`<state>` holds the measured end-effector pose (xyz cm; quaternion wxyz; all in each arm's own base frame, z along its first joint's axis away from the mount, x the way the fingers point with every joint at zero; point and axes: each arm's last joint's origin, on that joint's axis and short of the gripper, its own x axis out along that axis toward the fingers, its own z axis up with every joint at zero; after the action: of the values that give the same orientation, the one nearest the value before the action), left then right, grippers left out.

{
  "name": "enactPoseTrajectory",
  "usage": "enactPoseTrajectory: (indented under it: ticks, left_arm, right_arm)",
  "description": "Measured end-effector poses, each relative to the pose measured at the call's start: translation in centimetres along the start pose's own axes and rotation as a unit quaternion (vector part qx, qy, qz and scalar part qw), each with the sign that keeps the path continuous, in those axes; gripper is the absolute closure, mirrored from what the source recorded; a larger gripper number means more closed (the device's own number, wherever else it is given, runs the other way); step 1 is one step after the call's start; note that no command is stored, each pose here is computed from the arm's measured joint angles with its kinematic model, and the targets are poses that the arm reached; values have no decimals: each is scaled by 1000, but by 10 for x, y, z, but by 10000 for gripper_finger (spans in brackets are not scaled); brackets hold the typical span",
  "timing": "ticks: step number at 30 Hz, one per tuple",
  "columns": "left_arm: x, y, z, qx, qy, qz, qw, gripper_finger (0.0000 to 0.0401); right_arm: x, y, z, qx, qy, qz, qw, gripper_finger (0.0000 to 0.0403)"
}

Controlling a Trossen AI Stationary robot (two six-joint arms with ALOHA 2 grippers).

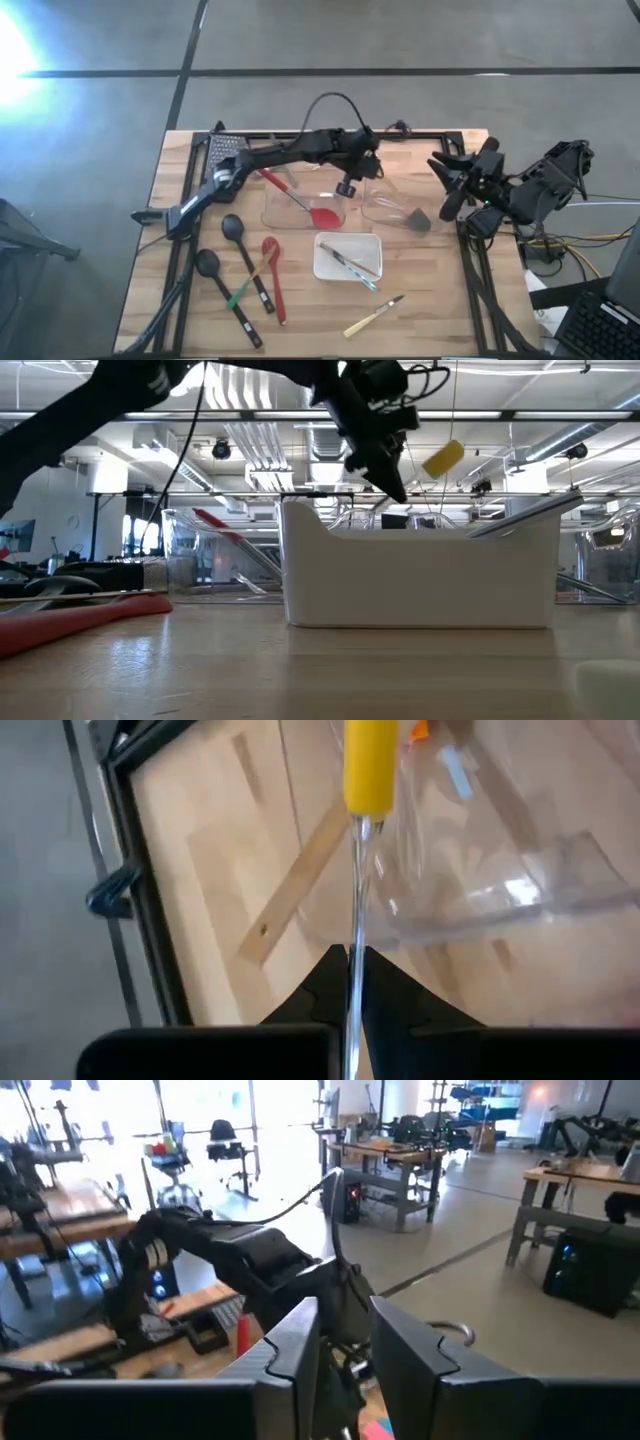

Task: Pick & Place Kitchen Items
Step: Put the yellow spatula into the right transparent bin

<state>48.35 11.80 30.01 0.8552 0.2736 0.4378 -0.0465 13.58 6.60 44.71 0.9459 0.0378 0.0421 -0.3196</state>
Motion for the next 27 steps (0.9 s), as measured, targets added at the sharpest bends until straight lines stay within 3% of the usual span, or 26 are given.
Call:
enactPoseTrajectory:
  ticks: [7, 19, 27]
  left_arm:
    - [22, -22, 12, 43, -10, 3, 999, 385]
    - [23, -45, 51, 110, -119, 30, 986, 385]
    - [48, -37, 33, 88, -95, 15, 991, 385]
  right_arm:
    - [2, 2, -7, -31, 2, -20, 999, 323]
    - [3, 4, -14, -47, 4, -30, 998, 330]
    - [5, 5, -20, -29, 7, -28, 999, 323]
